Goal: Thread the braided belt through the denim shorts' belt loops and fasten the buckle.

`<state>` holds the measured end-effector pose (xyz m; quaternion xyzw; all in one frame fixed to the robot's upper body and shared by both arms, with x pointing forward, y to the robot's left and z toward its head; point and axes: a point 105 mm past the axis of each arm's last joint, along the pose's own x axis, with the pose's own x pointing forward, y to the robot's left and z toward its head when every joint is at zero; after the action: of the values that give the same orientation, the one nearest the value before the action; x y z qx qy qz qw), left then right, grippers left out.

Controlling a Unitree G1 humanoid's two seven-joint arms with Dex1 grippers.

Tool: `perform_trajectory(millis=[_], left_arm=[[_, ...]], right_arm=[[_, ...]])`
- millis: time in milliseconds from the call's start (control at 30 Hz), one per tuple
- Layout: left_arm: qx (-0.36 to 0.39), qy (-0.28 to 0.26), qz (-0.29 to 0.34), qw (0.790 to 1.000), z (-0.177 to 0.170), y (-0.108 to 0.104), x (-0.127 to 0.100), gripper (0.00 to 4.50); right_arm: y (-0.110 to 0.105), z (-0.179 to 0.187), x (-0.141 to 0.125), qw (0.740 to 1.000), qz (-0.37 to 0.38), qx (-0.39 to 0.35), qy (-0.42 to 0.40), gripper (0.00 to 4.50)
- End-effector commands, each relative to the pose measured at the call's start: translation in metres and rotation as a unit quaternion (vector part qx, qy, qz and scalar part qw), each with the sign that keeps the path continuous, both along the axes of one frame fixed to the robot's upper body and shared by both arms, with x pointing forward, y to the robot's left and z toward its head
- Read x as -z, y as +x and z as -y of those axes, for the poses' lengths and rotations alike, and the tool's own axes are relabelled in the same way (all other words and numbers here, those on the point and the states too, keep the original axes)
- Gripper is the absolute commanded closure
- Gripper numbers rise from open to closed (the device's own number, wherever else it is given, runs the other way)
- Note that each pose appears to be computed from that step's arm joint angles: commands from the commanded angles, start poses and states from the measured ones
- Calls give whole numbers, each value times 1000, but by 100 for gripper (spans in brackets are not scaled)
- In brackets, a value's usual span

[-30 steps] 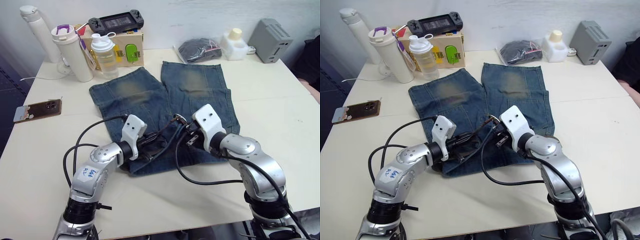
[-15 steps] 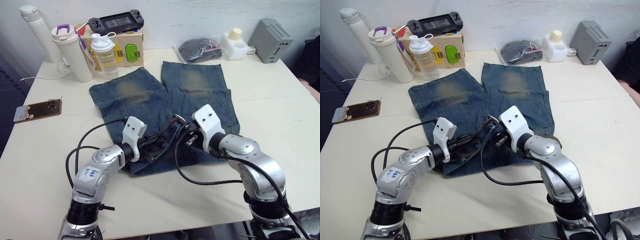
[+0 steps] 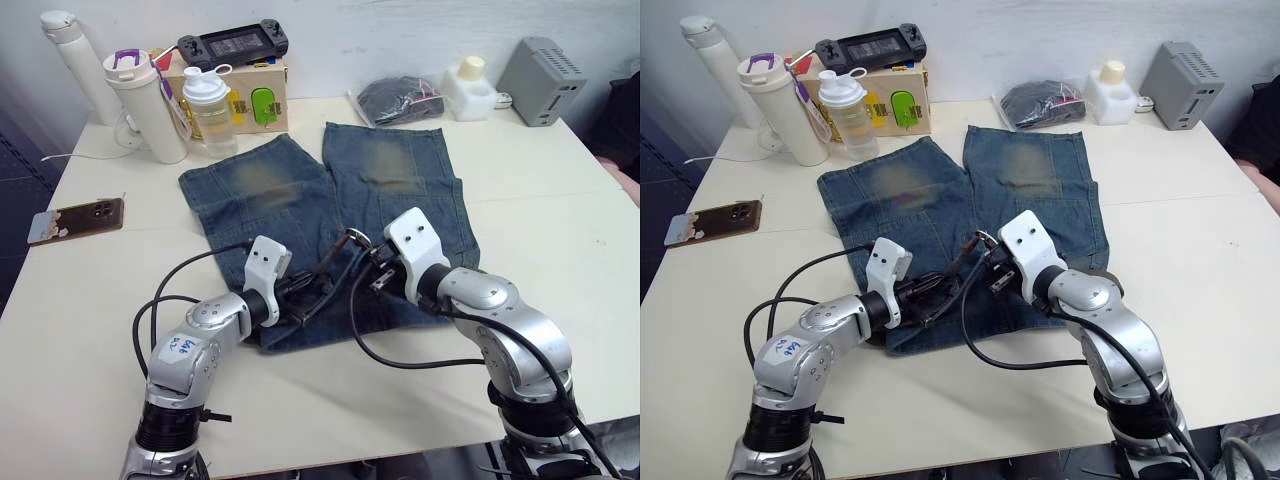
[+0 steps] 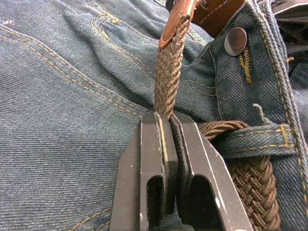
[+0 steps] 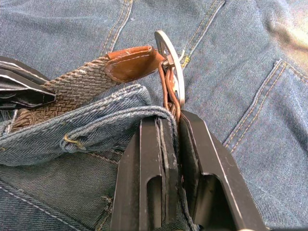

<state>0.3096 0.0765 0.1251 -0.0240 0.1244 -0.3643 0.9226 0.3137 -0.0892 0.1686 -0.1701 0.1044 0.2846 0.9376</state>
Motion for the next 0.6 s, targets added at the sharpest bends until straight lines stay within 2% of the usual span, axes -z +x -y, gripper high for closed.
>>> perform_trajectory(millis=[33, 200, 600], left_arm=[[20, -11, 7, 1000, 9, -3, -6, 450], [28, -12, 13, 999, 13, -2, -9, 450], [53, -20, 39, 998, 30, 6, -18, 450]], right_arm=[[-5, -7, -15, 999, 32, -17, 1, 449], [-10, -14, -9, 999, 22, -41, -12, 449], [-37, -40, 16, 982, -17, -168, -82, 449]])
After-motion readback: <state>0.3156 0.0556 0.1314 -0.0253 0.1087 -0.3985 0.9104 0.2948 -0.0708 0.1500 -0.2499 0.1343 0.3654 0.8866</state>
